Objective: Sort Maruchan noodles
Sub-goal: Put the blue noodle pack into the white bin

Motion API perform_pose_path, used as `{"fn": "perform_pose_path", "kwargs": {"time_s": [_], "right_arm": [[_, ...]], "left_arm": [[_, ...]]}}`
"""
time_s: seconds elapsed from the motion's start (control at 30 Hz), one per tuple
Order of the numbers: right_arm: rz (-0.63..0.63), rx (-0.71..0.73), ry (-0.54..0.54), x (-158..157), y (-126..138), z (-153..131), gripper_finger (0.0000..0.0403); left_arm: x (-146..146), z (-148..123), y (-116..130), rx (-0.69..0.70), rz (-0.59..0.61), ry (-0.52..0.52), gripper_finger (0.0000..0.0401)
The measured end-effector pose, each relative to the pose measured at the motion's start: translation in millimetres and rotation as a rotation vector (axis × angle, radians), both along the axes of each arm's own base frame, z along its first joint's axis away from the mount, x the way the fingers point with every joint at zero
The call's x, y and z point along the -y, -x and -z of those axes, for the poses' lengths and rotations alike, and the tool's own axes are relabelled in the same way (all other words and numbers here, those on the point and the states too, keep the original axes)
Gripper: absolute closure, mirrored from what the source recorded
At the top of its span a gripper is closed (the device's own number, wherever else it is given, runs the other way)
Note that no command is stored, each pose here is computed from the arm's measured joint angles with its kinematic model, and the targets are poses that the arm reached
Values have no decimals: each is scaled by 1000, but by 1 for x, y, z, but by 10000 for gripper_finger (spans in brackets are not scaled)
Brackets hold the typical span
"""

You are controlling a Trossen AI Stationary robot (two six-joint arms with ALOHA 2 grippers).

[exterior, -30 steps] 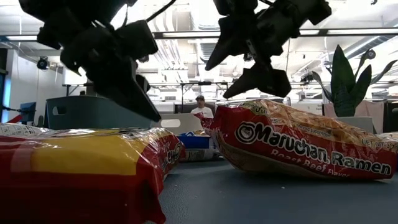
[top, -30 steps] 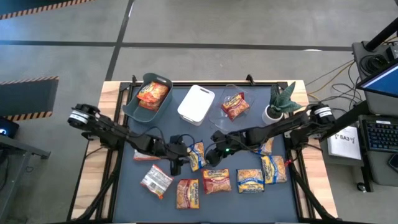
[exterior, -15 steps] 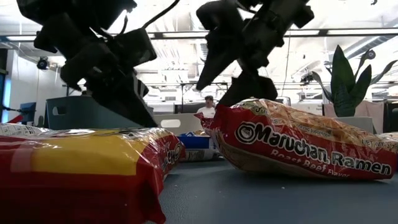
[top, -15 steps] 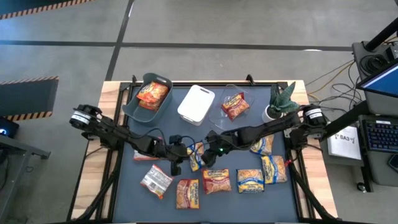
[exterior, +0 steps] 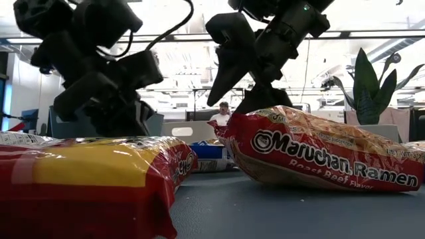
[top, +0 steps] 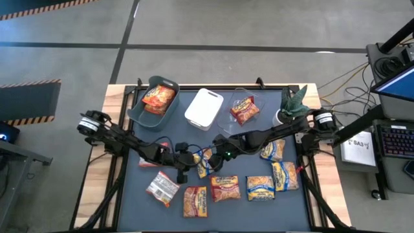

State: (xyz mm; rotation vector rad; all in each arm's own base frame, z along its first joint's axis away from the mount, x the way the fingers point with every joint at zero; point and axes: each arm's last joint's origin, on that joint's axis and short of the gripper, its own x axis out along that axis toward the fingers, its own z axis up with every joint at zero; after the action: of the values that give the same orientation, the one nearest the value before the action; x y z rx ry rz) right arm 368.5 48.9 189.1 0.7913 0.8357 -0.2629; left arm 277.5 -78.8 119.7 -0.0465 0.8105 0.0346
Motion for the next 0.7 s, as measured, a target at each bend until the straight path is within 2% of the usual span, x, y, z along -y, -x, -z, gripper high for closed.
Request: {"fn": "perform_pose_path", "kwargs": {"time_s": [0.5,0.7], "right_arm": [[1,-29,4,0,-1,9,163],[-74,-42,56,-9,1,14,163]], "left_arm": [[-3,9,8,63,-50,69,401],[-2,2,10,77,-49,75,401]]}}
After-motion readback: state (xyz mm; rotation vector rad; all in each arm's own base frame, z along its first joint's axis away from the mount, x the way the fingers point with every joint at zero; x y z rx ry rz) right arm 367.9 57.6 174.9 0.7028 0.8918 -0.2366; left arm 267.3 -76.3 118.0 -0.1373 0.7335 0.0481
